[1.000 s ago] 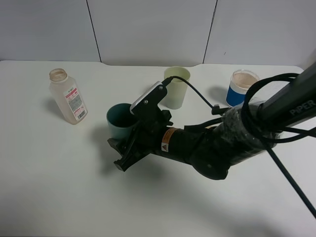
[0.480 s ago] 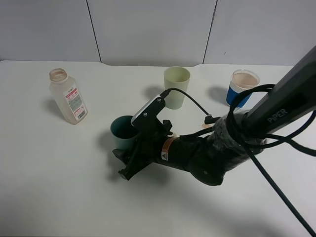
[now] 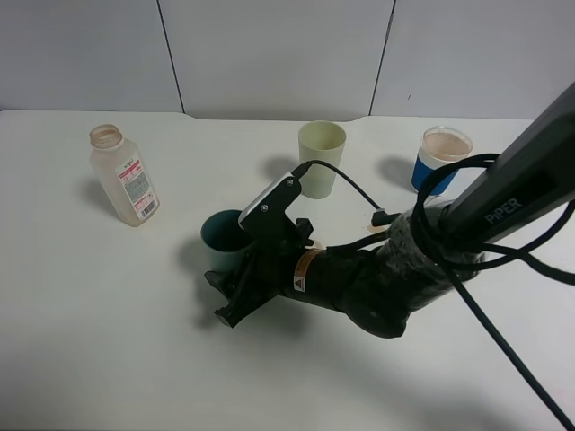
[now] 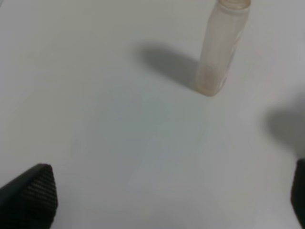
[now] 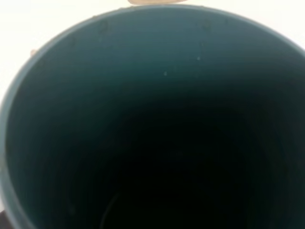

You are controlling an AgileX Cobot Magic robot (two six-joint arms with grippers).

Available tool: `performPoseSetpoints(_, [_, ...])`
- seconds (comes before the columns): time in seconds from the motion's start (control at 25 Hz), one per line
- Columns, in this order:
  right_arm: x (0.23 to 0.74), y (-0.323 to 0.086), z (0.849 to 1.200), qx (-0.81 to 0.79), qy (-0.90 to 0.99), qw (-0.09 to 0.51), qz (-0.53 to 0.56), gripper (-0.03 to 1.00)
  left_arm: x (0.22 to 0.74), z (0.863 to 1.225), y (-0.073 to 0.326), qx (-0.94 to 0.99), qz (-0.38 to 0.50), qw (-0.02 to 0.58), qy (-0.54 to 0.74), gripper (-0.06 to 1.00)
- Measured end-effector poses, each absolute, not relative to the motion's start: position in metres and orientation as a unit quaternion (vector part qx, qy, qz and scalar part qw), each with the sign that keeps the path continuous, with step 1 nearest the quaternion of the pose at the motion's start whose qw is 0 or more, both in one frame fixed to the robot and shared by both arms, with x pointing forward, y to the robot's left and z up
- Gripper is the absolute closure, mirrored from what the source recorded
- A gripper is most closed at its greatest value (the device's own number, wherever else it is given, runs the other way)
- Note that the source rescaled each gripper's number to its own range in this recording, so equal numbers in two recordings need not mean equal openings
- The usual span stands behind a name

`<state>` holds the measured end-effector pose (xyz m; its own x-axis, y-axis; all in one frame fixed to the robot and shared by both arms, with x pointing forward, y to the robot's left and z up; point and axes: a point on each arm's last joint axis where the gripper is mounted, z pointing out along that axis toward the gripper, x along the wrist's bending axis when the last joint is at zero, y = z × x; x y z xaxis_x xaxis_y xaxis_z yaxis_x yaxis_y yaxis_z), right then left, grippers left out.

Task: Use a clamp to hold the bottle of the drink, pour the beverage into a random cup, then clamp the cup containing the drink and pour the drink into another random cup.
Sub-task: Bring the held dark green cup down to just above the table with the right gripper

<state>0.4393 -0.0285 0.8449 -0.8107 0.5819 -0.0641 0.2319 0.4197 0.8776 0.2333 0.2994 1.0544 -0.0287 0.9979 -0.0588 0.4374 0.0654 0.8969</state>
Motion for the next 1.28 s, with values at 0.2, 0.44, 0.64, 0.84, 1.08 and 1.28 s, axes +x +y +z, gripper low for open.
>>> performPoseSetpoints(0.2, [0.439,-0.028,0.845,0.246,0.823,0.183,0.478,0.97,0.233,1.054,0.299,0.580,0.362,0.387,0.619,-0.06])
performPoseSetpoints(0.44, [0.439,-0.028,0.845,0.245,0.823,0.183,0.478,0.56,0.233,1.054,0.299,0.580,0.362,0.387,0.619,-0.06])
performPoseSetpoints(0.64, [0.439,-0.029,0.845,0.246,0.828,0.180,0.471,0.26,0.233,1.054,0.299,0.580,0.362,0.387,0.619,-0.06])
performPoseSetpoints(0.84, [0.438,-0.028,0.857,0.235,0.829,0.179,0.475,0.23,0.233,1.054,0.299,0.580,0.362,0.387,0.619,-0.06])
performPoseSetpoints(1.08, [0.437,-0.030,0.883,0.240,0.829,0.178,0.473,0.23,0.233,1.054,0.299,0.580,0.362,0.387,0.619,-0.06])
performPoseSetpoints(1.28, [0.436,-0.037,0.907,0.268,0.829,0.181,0.457,0.23,0.233,1.054,0.299,0.580,0.362,0.387,0.619,-0.06])
